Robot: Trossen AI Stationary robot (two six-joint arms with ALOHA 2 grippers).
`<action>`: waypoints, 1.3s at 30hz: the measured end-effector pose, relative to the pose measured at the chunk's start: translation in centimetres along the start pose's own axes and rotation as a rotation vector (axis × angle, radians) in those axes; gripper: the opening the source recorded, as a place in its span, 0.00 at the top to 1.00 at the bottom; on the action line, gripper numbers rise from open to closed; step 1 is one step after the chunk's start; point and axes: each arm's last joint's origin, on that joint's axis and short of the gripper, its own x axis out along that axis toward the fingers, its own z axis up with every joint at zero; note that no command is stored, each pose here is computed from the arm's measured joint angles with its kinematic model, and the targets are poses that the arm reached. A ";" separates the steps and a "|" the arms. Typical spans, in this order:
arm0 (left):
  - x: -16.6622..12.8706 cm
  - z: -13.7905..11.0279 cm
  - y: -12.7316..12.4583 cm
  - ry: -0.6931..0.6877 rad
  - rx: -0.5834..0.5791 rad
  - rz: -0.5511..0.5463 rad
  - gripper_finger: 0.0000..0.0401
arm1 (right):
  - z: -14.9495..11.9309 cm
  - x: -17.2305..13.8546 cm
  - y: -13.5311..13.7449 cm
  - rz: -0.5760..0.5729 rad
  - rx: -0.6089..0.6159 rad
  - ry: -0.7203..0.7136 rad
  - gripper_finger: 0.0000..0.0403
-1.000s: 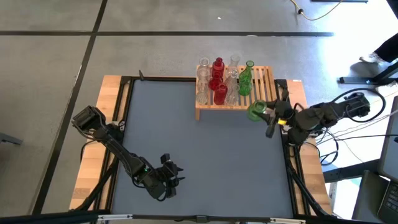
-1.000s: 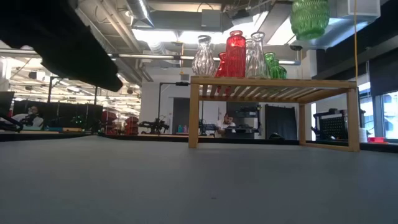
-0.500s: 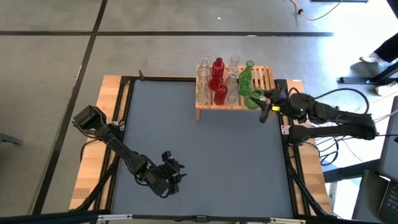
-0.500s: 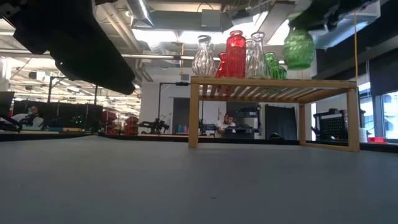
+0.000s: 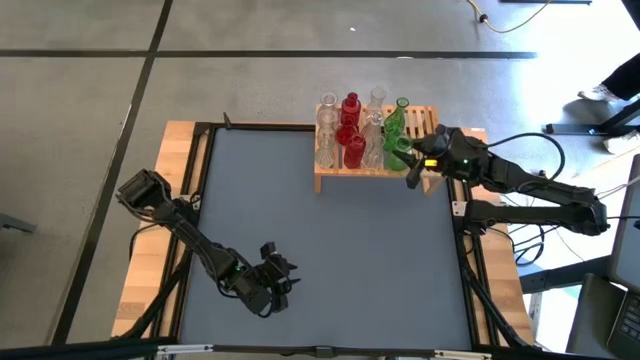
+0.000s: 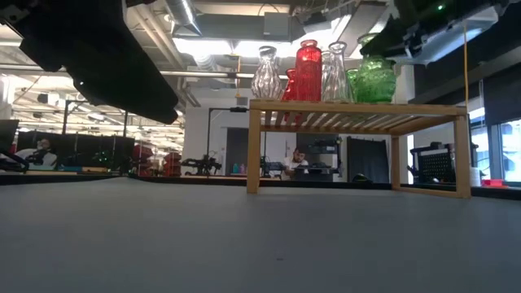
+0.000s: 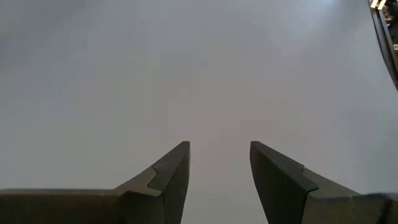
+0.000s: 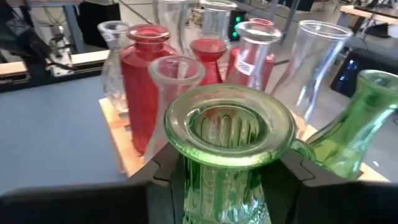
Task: Sort vases onto shelf
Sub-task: Put the green vase onto the shelf aligned with the other green transparent vase, then return to Home Position
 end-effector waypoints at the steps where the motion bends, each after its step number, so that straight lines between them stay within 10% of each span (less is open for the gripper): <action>1: 0.0 0.0 0.0 0.000 0.000 0.000 0.60 | 0.0 0.1 0.0 -0.003 0.000 0.001 0.67; 39: 0.0 0.0 0.0 -0.001 -0.009 -0.001 0.60 | 3.8 -1.1 -0.5 -0.060 -0.085 -0.066 0.41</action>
